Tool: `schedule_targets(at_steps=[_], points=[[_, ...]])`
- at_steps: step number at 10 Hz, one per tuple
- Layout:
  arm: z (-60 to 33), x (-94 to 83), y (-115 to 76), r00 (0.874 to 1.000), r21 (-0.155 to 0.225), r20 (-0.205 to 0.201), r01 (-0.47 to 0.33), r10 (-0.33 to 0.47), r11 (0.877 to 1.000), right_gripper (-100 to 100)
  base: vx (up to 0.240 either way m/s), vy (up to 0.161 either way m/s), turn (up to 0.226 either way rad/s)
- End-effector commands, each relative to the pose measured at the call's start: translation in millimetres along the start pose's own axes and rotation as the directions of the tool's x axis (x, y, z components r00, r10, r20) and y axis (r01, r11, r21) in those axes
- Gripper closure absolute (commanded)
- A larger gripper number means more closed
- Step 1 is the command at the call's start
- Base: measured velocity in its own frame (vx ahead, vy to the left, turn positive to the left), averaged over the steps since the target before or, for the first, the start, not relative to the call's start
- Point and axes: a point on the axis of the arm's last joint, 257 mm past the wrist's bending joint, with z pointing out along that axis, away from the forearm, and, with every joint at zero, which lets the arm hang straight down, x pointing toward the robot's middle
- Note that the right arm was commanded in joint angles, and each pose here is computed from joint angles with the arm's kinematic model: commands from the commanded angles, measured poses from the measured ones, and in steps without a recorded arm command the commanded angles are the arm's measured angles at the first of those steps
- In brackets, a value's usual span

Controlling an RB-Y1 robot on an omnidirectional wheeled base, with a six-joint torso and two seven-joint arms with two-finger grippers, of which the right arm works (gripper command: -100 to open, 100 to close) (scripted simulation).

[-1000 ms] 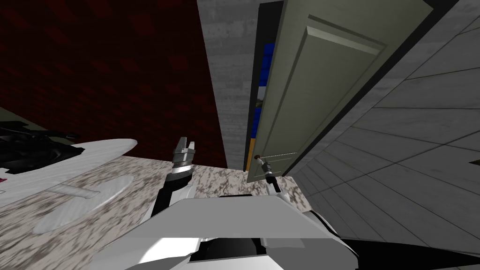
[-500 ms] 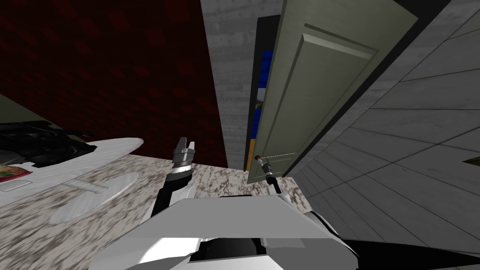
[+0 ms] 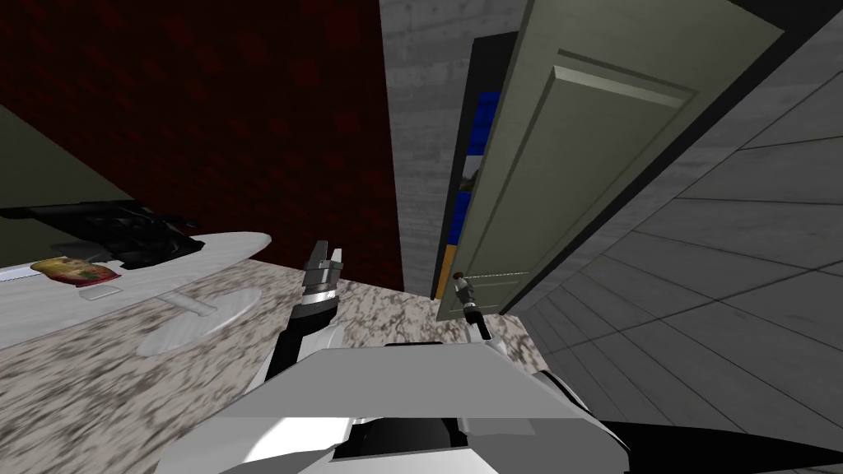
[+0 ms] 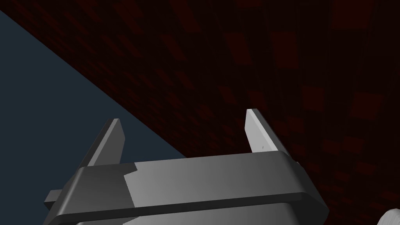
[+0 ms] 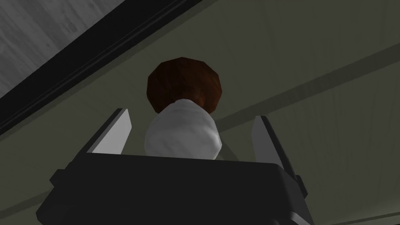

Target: Pull the door open

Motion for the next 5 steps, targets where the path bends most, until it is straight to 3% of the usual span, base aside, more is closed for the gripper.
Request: schedule_targets(at_steps=[1,5], points=[[-0.7,-0.2,-0.1,0.998,-0.003,0.003,-0.061,0.061,0.998,-100,-0.044,-0.015,0.056],[-2.1,-0.4,-0.6,0.986,-0.008,0.009,-0.164,0.164,0.986,-100,-0.053,-0.029,0.063]])
